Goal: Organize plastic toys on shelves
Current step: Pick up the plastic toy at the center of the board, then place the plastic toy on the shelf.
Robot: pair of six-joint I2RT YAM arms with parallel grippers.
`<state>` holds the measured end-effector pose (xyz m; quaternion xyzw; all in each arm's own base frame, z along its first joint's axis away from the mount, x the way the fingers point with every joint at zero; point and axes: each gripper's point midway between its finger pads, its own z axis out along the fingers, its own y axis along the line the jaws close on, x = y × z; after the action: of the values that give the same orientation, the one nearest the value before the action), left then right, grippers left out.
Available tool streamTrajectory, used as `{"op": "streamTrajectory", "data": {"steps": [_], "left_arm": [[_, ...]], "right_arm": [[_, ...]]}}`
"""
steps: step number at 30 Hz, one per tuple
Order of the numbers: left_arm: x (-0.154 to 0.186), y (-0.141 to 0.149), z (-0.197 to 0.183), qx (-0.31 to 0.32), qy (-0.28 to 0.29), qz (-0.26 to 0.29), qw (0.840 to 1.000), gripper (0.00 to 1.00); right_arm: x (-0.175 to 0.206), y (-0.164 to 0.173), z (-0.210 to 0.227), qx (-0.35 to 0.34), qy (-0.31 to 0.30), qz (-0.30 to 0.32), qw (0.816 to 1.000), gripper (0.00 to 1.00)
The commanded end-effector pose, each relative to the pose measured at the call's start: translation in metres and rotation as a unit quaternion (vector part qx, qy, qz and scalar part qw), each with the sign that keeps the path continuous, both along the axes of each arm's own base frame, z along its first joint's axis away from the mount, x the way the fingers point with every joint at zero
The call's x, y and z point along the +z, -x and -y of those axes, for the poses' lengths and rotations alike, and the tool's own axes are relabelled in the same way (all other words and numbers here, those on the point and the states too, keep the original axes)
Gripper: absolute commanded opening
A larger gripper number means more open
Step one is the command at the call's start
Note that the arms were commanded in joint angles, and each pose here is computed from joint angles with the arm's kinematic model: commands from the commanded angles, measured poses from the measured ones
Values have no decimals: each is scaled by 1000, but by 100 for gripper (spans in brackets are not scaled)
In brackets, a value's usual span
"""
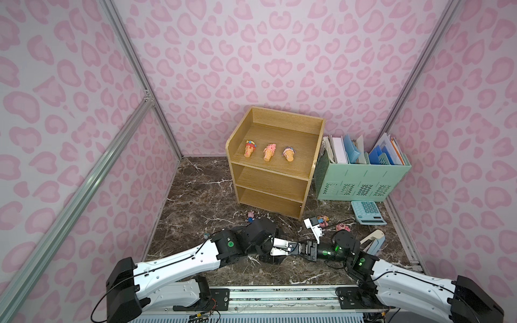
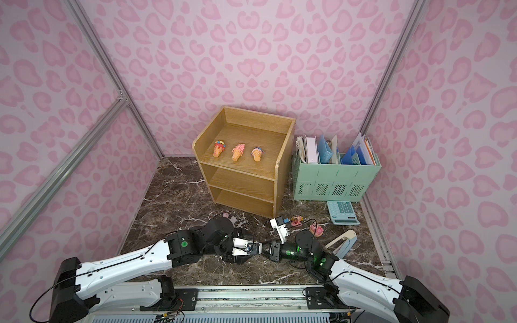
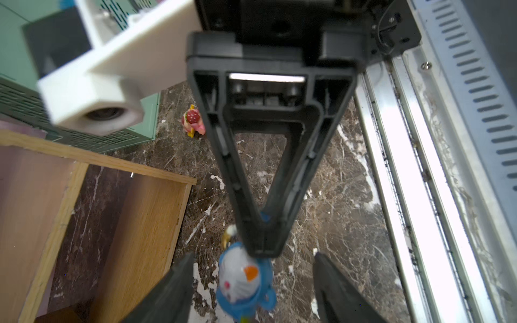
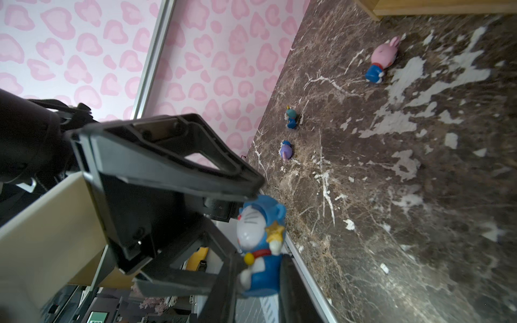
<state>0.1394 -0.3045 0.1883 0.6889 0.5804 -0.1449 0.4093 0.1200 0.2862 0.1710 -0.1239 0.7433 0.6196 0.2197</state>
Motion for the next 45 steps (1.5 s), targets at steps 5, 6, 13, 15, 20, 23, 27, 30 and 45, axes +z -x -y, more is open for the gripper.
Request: {"op": "streamTrajectory", "data": {"steps": [5,6,13,15,20,23,27,30,45], "left_arm": [[99,-25,-64,273,322,-115,899,99],[101,-28,-81,314,365,-145,864,99],[80,-33,-149,413,504,-223,725,99],[75,-35,-153,423,518,-236,705,98],[58,-39,-140,440,521,-321,657,97],[52,-44,-145,479,507,-327,637,96],[62,-48,-174,537,474,-271,643,96],[75,-48,-202,578,451,-222,644,97],[108,-94,-233,646,406,-197,615,98]], "right_arm": [[26,-14,16,-110,-28,112,987,12],[29,-14,19,-125,-37,122,984,12],[47,-17,25,-182,-72,167,966,13],[51,-16,21,-188,-66,186,962,13],[62,-18,7,-216,-46,222,950,13],[66,-20,-11,-228,-23,241,943,14],[64,-25,-31,-248,8,254,935,14],[63,-35,-44,-271,32,261,926,14],[52,-134,-134,-324,84,274,902,14]]}}
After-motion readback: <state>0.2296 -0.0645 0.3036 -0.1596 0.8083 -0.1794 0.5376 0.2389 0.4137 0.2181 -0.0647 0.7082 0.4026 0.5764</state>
